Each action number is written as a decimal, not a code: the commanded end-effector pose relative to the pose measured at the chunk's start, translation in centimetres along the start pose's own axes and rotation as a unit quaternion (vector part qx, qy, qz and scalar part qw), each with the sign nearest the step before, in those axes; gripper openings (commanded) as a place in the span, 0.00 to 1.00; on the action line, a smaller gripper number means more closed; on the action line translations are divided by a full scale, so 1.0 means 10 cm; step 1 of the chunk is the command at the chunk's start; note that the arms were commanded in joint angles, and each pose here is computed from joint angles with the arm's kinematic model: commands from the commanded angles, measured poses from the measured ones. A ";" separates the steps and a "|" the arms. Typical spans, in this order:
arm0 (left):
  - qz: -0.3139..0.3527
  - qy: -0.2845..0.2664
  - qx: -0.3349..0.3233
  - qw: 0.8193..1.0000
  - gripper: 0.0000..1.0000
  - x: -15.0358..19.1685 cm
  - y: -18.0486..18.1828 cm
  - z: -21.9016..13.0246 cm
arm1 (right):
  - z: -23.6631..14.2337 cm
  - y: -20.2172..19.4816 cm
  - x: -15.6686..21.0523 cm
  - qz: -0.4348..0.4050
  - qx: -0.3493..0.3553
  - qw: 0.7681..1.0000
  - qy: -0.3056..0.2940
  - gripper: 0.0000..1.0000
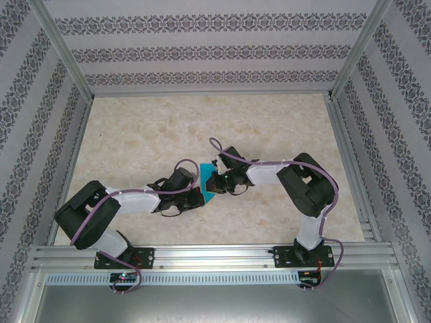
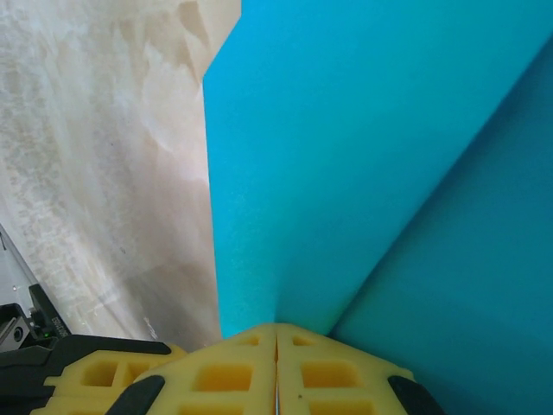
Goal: Fold a paper plane with a square sheet of paper (pick it up from the middle)
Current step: Fourth fold the wing at the center of the table.
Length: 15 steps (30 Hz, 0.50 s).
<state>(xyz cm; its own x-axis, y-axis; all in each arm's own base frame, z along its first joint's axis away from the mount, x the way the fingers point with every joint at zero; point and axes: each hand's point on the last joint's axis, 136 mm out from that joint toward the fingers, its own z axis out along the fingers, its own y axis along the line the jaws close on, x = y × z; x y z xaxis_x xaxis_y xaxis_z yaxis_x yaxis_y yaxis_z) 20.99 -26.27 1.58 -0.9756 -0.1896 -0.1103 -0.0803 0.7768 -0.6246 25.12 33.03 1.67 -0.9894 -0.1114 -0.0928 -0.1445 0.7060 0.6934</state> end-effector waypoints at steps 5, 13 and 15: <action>-0.024 0.016 -0.061 0.998 0.00 0.14 0.36 0.00 | 0.10 0.10 0.04 -0.008 -0.021 1.000 0.016 0.08; 0.010 -0.017 -0.003 1.000 0.04 -0.04 -0.01 -0.13 | 0.13 -0.17 0.10 0.000 0.048 0.998 0.028 0.07; 0.019 -0.031 0.017 0.999 0.06 -0.10 -0.13 -0.19 | 0.12 -0.21 0.11 0.002 0.057 0.998 0.028 0.07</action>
<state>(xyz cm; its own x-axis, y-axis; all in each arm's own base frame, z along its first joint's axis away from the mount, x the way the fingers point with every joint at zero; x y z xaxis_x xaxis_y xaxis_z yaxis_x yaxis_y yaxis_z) 21.01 -26.06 2.58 -0.9725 -0.1953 -0.1271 -0.0729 0.7731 -0.6300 25.05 33.49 1.37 -0.9880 -0.1309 -0.0816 -0.1512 0.7192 0.6781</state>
